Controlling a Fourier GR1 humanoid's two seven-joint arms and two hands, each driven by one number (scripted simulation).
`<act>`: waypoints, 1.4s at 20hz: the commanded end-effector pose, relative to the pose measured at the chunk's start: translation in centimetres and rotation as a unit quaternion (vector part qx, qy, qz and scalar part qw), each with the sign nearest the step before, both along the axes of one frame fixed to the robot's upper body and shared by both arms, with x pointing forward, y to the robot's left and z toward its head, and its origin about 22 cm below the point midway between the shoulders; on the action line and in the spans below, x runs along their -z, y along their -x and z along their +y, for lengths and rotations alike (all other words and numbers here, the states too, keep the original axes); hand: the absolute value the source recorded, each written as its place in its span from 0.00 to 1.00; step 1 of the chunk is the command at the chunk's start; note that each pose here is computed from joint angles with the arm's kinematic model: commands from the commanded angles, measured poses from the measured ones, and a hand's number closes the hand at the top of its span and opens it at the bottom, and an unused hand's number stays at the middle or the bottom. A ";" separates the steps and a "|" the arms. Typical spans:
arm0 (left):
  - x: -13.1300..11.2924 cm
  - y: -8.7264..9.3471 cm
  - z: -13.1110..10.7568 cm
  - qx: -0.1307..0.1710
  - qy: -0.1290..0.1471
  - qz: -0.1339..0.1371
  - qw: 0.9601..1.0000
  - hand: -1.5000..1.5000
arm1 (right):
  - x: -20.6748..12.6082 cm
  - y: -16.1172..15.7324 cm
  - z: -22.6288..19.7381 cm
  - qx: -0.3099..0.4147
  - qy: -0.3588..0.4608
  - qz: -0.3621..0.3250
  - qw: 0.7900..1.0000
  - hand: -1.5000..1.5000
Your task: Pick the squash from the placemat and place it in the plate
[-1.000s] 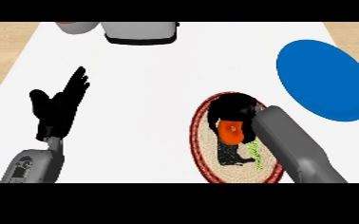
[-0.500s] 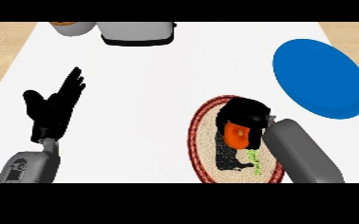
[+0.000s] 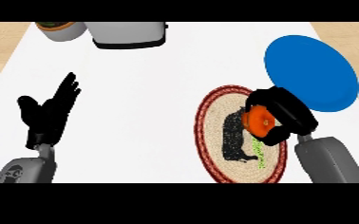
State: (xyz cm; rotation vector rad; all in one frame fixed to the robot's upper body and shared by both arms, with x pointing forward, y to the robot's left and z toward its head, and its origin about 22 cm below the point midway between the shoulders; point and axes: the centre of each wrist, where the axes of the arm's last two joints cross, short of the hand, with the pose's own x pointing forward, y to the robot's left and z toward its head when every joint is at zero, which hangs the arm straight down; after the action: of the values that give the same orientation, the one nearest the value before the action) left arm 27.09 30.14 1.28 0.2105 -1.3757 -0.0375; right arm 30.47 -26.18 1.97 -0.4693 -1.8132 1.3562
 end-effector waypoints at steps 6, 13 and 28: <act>-0.2 -0.4 -0.8 0.014 -0.004 -0.008 1.000 0.50 | -7.7 3.4 -4.4 0.190 -0.103 -0.121 0.969 1.00; -0.2 -0.2 -1.8 0.022 0.002 -0.017 1.000 0.50 | -7.9 1.9 -9.9 0.261 -0.175 -0.068 0.947 1.00; -1.3 -1.5 -2.2 0.039 0.007 -0.021 0.999 0.50 | -4.1 -2.4 -20.3 0.323 -0.053 -0.015 0.945 1.00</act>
State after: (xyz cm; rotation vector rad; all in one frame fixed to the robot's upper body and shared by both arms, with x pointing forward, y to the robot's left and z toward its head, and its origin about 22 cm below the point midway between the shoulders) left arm 28.63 27.87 2.11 0.1503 -1.4190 -0.0966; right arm 33.34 -44.56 7.57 -0.9393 -1.6419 0.7133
